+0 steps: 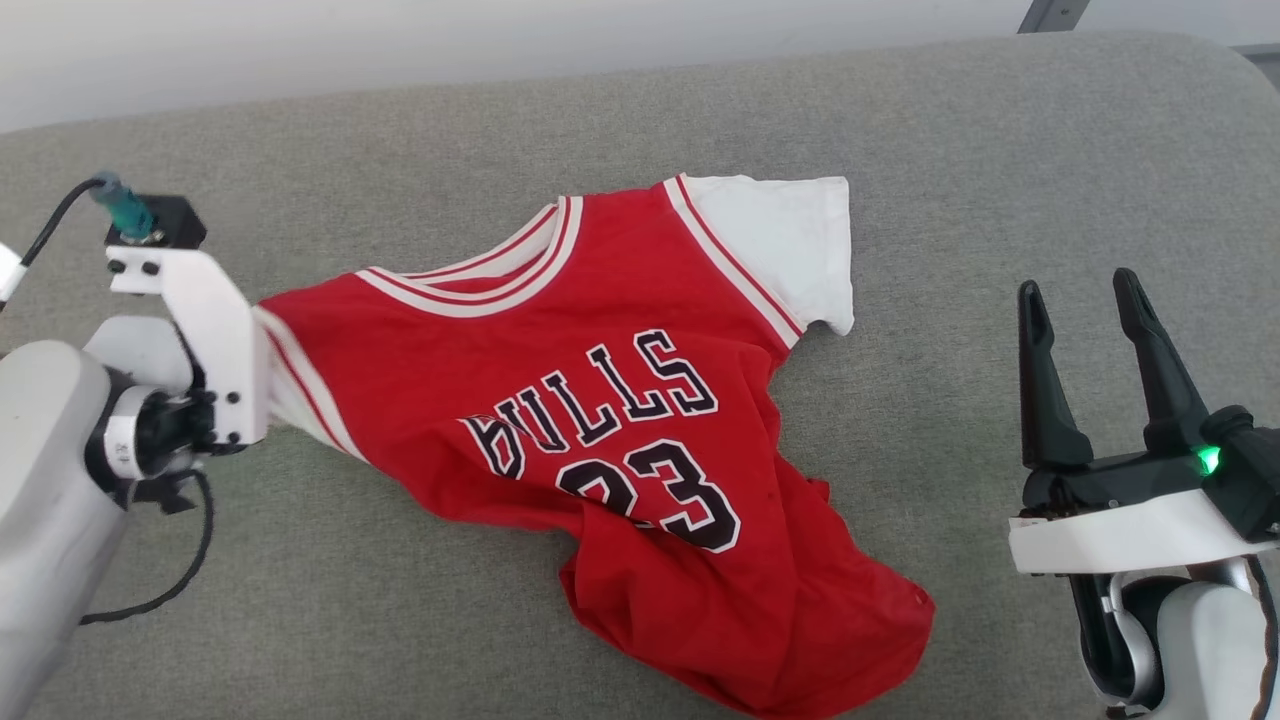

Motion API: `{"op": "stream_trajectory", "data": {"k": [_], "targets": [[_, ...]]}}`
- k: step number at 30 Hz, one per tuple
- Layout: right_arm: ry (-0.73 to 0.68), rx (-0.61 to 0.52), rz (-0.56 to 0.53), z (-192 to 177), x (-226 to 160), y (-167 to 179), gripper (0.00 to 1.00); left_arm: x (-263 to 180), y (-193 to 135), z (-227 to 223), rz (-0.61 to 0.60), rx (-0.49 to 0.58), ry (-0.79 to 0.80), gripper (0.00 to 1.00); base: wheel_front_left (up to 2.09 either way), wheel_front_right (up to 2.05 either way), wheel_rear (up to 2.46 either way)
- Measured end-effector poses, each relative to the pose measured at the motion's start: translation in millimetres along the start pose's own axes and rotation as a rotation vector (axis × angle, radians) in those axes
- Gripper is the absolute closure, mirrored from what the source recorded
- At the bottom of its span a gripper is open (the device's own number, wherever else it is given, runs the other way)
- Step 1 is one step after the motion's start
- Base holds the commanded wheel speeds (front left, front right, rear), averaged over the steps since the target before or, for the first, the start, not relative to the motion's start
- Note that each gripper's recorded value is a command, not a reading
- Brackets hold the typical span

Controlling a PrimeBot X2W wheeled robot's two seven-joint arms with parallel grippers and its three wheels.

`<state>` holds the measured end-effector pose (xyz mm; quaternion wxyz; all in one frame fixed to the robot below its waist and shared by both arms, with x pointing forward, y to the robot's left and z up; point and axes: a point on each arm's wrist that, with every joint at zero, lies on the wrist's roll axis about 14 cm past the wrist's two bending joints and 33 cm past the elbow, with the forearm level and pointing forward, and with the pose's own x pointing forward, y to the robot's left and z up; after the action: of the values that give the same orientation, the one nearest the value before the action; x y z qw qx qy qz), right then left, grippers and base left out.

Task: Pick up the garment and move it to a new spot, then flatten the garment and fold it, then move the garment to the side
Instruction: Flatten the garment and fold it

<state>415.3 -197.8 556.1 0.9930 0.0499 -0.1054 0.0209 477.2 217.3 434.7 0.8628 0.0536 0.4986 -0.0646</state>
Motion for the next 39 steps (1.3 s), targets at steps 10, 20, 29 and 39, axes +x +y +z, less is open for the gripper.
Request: {"op": "stream_trajectory", "data": {"k": [10, 20, 29, 39], "targets": [[0.0, 0.004, 0.0, 1.3, 0.7, 0.1, 0.0, -35.2, -109.7, 31.3, -0.299, 0.11, -0.13, 1.0, 0.0, 0.0, 0.0], [0.015, 0.026, -0.011, -5.8, 2.3, -0.8, 0.0, -28.6, -176.7, -22.6, -0.451, 0.316, 0.008, 0.57, 0.0, 0.0, 0.0], [-0.001, 0.03, -0.029, -1.7, 1.8, -5.8, 0.0, -34.9, -148.2, 4.2, -0.376, 0.32, -0.045, 0.0, 0.0, 0.0, 0.0], [-0.013, 0.031, -0.044, 3.3, -3.7, -9.4, 0.0, -46.0, -129.8, 13.5, -0.324, 0.303, -0.03, 0.0, 0.0, 0.0, 0.0]]}}
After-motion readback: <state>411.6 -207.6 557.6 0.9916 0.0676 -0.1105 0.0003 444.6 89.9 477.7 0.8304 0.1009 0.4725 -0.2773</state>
